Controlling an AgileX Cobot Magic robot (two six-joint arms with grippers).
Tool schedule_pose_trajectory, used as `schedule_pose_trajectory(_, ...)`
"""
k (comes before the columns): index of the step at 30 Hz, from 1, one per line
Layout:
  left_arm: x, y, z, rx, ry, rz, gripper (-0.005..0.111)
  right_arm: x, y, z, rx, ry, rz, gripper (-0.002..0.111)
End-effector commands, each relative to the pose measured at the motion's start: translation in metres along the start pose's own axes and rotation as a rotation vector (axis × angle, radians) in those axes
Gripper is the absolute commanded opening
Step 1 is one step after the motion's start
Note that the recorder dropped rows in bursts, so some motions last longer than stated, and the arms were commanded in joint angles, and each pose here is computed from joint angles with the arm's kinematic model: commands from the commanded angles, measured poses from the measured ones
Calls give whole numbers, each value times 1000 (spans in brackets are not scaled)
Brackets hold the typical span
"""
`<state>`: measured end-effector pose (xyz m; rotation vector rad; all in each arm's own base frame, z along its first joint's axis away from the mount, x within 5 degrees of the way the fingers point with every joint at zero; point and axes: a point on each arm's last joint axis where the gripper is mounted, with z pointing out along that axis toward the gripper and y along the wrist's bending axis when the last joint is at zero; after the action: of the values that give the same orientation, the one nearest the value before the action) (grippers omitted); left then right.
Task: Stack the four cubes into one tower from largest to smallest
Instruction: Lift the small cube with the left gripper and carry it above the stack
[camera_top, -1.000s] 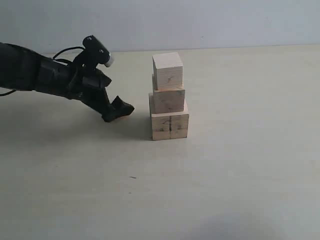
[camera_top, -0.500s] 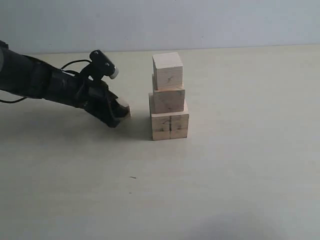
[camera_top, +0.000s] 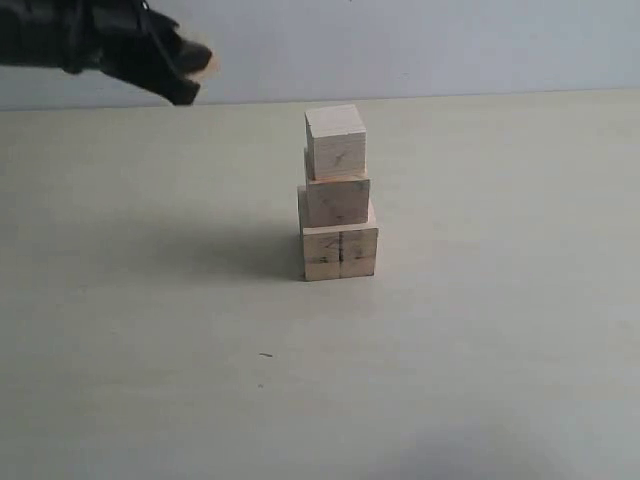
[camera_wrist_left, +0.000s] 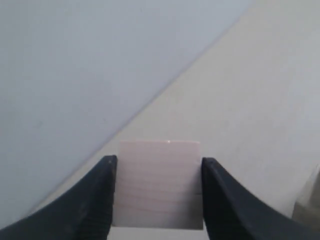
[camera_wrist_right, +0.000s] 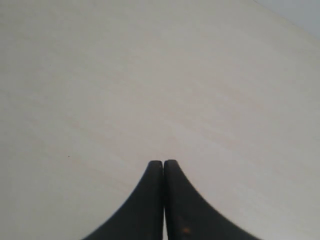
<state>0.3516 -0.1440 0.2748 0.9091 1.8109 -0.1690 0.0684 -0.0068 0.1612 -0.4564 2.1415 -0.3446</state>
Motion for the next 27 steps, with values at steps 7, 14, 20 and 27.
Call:
schedule_pose_trajectory(7, -20, 19, -75, 606, -290, -117, 0, -1, 0, 0, 6, -11, -6, 0)
schedule_pose_trajectory(14, -56, 7, -73, 667, -352, -200, 0, -1, 0, 0, 6, -11, -6, 0)
schedule_pose_trajectory(20, -98, -31, -51, 689, -419, 22, 0, -1, 0, 0, 6, -11, -6, 0)
schedule_pose_trajectory(27, -115, -41, -49, 667, -539, 25, 0, -1, 0, 0, 6, -11, -6, 0)
